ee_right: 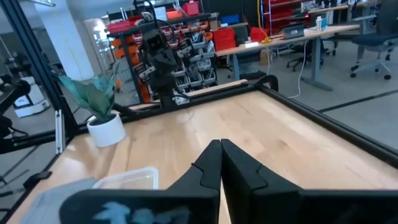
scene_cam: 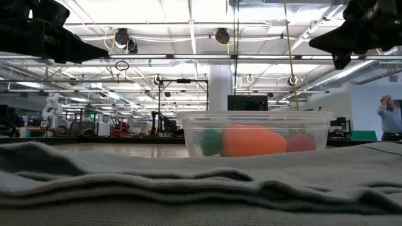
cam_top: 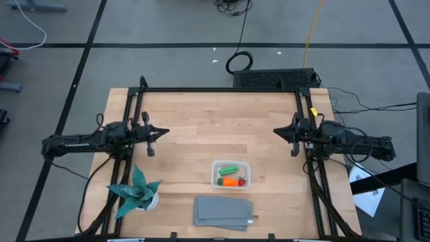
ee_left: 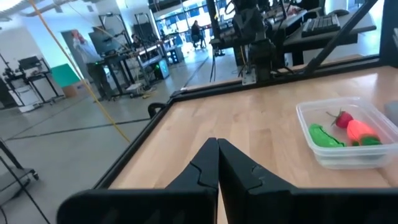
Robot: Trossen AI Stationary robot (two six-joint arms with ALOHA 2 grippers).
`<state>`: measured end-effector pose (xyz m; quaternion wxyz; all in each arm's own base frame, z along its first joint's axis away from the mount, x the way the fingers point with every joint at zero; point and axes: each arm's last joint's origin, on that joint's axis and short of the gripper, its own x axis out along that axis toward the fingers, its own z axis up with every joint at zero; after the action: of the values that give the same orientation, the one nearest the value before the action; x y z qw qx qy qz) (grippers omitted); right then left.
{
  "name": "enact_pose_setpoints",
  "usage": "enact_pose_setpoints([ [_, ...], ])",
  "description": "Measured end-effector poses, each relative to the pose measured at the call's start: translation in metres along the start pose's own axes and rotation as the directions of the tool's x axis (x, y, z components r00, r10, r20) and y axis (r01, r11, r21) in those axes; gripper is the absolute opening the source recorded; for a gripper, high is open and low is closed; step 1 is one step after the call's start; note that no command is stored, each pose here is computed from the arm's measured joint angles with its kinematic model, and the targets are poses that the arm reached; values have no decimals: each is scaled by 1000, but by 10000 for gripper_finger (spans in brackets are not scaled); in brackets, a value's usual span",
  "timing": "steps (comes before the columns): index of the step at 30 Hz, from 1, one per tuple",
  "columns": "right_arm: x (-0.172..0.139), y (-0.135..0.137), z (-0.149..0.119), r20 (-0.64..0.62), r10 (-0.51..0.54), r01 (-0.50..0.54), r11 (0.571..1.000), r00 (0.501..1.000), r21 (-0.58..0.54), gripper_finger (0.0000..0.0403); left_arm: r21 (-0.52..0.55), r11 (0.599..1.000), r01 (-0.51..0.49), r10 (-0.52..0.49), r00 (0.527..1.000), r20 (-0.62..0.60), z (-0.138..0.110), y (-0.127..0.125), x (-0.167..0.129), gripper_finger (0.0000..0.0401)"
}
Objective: Pick and placing Produce into tupperware
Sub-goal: Return to Home Position
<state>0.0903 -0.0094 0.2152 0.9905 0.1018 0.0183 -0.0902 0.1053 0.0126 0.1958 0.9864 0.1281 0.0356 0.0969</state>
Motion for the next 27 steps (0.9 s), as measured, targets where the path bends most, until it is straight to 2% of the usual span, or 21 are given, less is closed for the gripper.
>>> enact_pose_setpoints([
  [11, -2, -2, -9, 16, 8, -8, 1000, 1000, 20, 0, 12, 1000, 20, -20, 1000, 10, -1, -3, -11, 2],
  [18, -7, 0, -8, 38, 75, -77, 996, 996, 46, 0, 0, 999, 51, -51, 998, 39, 0, -5, -17, 1],
  [27, -8, 0, -9, 18, 90, -90, 996, 996, 8, 0, 16, 998, 61, -62, 998, 12, -4, -7, -20, 1],
])
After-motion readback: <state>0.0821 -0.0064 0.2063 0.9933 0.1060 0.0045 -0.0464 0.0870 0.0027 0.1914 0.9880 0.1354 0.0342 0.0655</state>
